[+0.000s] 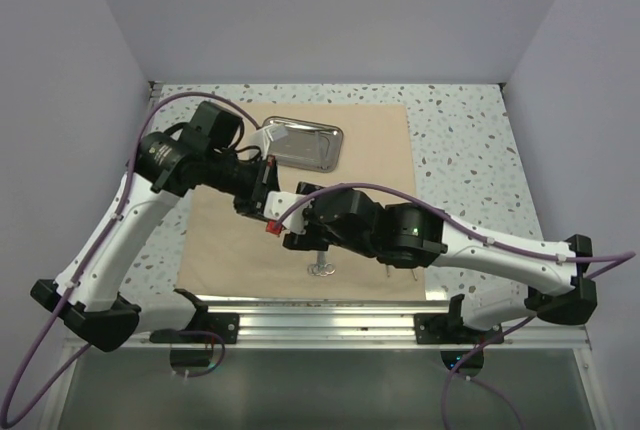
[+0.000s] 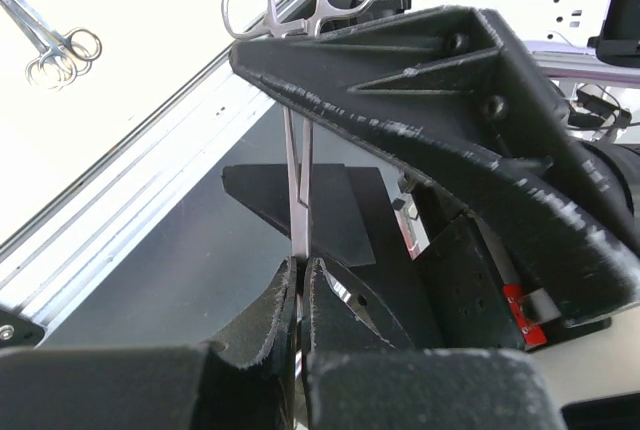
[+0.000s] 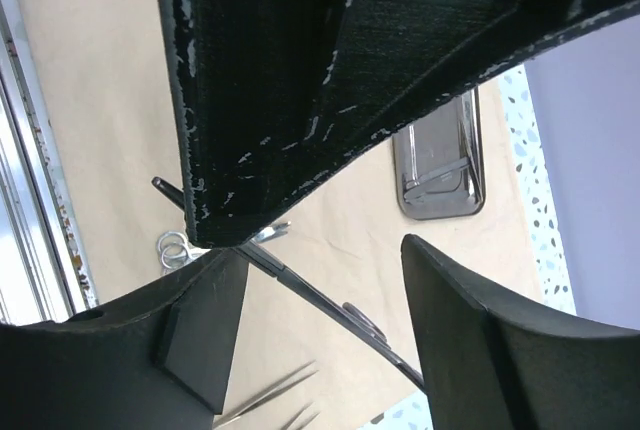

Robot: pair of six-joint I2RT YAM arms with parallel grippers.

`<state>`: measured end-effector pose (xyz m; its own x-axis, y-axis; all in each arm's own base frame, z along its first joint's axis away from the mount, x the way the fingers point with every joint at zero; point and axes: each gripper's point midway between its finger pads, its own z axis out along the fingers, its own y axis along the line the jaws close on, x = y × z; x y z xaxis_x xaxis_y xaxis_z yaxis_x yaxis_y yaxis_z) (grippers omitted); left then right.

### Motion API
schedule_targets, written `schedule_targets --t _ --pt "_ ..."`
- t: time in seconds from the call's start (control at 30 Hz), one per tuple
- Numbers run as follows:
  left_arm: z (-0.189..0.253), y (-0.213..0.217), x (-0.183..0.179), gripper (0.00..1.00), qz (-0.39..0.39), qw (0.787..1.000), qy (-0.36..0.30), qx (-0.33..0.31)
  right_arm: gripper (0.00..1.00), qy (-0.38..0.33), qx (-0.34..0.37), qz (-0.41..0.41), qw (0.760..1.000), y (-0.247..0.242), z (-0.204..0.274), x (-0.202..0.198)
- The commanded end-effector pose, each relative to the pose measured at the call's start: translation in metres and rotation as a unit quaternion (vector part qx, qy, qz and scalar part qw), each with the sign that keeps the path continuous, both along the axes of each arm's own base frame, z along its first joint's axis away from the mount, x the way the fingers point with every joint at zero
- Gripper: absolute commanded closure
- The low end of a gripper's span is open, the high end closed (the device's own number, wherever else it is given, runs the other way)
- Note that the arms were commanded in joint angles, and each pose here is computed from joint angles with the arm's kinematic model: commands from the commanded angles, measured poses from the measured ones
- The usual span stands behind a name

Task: Open and lay out the surgical kit
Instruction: Place the medical item in the surgical kit.

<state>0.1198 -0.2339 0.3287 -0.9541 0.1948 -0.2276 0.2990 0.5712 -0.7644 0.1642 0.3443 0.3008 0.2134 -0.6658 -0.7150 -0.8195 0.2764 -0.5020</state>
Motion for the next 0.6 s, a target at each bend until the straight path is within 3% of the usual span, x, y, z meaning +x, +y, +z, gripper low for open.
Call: schedule_targets --t 0.0,0.07,0.1,0.17,0.2,0.47,0.57 --pt "0.018 -0.005 -0.004 1.00 -0.017 0.999 -0.015 -0.027 0.37 -0.005 0.010 -0.007 1.000 0.001 0.004 0.003" --pt "0.020 -0.005 -0.004 1.00 -0.017 0.999 -0.016 -0.030 0.48 -0.003 0.006 -0.002 1.000 0.007 0.001 0.002" --pt "0.020 -0.005 -0.004 1.00 -0.017 0.999 -0.018 -0.030 0.63 -0.003 0.009 0.001 1.000 0.009 0.005 0.002" --pt "0.020 -0.005 -0.004 1.00 -0.017 0.999 -0.017 -0.030 0.81 -0.001 0.005 0.003 1.000 0.012 0.004 0.002" --pt "0.020 -0.005 -0.004 1.00 -0.016 0.999 -0.017 -0.029 1.00 -0.002 0.007 0.000 1.000 0.013 0.007 0.003" --pt "0.006 -0.001 0.013 1.00 0.019 0.999 -0.029 0.011 1.00 -0.010 0.026 -0.034 0.999 -0.013 0.024 0.006" --pt "-0.003 0.001 0.035 0.68 0.056 0.996 -0.046 0.049 1.00 0.007 0.052 -0.064 0.997 -0.022 0.031 0.007"
